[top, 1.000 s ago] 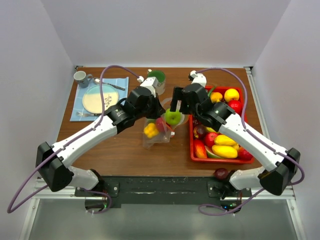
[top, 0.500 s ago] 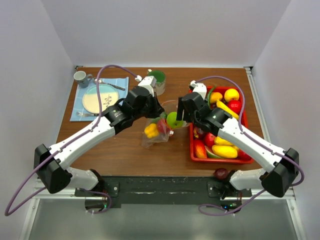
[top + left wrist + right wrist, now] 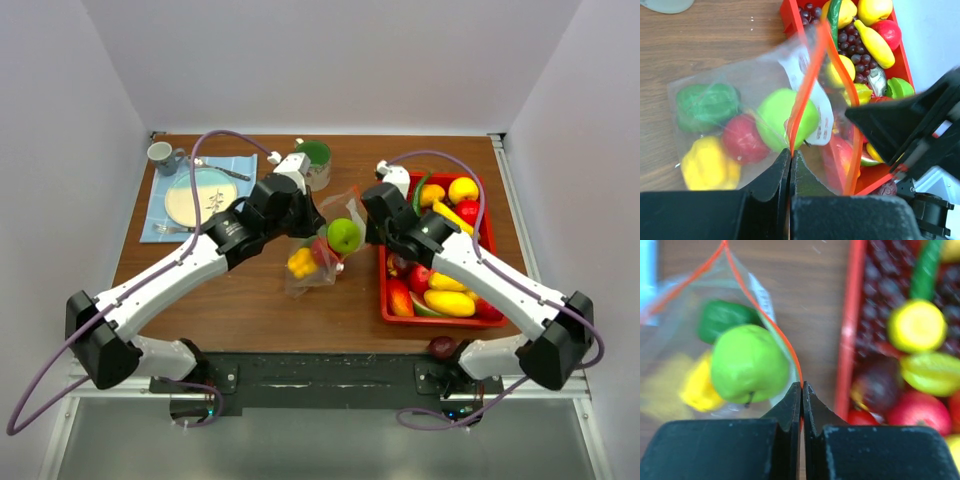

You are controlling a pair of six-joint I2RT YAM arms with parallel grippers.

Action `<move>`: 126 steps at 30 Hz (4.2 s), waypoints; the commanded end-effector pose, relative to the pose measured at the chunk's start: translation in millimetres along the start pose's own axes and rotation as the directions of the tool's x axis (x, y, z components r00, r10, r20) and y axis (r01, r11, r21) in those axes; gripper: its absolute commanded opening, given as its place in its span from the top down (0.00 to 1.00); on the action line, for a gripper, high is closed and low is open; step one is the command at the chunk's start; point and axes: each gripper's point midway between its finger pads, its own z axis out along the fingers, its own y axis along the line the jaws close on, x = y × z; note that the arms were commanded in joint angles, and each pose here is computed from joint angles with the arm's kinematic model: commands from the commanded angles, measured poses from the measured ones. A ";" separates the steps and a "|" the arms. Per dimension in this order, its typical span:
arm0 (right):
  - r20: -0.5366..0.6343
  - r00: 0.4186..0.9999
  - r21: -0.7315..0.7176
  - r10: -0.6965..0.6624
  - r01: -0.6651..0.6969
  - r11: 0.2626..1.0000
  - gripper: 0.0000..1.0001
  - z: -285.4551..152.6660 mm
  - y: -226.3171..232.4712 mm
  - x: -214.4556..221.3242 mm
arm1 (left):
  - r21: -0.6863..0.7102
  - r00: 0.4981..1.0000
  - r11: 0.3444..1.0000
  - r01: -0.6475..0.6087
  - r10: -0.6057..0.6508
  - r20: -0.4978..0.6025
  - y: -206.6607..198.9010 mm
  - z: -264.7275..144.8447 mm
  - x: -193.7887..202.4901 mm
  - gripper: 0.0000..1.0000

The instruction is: Place the food in the zip-top bag and seal the zipper

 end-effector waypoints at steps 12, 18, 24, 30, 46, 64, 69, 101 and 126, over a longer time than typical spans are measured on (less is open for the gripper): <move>0.081 0.997 -0.066 0.001 0.005 0.998 1.00 -4.1 34.3 -67.3 | -0.072 0.989 0.997 -0.014 0.025 0.148 29.5 -56.5 -46.7 1.00; 0.096 0.994 -0.153 -0.048 0.062 0.986 1.00 -26.1 72.5 -62.3 | -0.104 0.991 0.995 -0.011 0.024 0.131 34.3 -33.7 -53.3 1.00; 0.055 0.998 -0.081 -0.039 0.044 0.996 0.95 -3.0 30.6 -64.2 | -0.119 0.992 0.992 -0.042 0.056 0.111 36.1 -32.5 -54.9 1.00; 0.042 0.998 -0.076 -0.037 0.040 0.996 0.44 -12.0 13.7 -44.2 | -0.052 0.999 0.998 -0.019 0.021 0.041 38.3 -7.0 -19.4 1.00; 0.111 0.994 0.380 0.007 -0.049 0.924 0.28 21.6 -166.5 -69.0 | 0.003 0.999 1.000 -0.017 0.016 0.051 27.5 1.2 -22.4 1.00; -0.238 0.942 0.554 -0.237 0.332 0.763 0.37 122.5 -202.5 -72.1 | 0.018 0.998 0.999 -0.039 0.038 0.054 23.7 -5.8 -25.7 1.00; -0.306 0.922 0.512 -0.238 0.370 0.775 0.36 139.0 -201.8 -55.0 | 0.019 0.998 0.999 -0.038 0.037 0.055 24.0 -7.4 -25.8 1.00; -0.276 0.953 0.562 -0.126 0.266 0.783 0.93 36.9 -209.1 -88.6 | 0.015 0.998 0.999 -0.028 0.027 0.057 26.9 -7.2 -24.7 1.00; 0.161 0.940 -0.542 0.302 -0.171 0.823 0.99 -109.7 95.7 -173.7 | 0.017 0.997 1.000 0.003 -0.005 0.073 25.2 -8.6 -28.9 1.00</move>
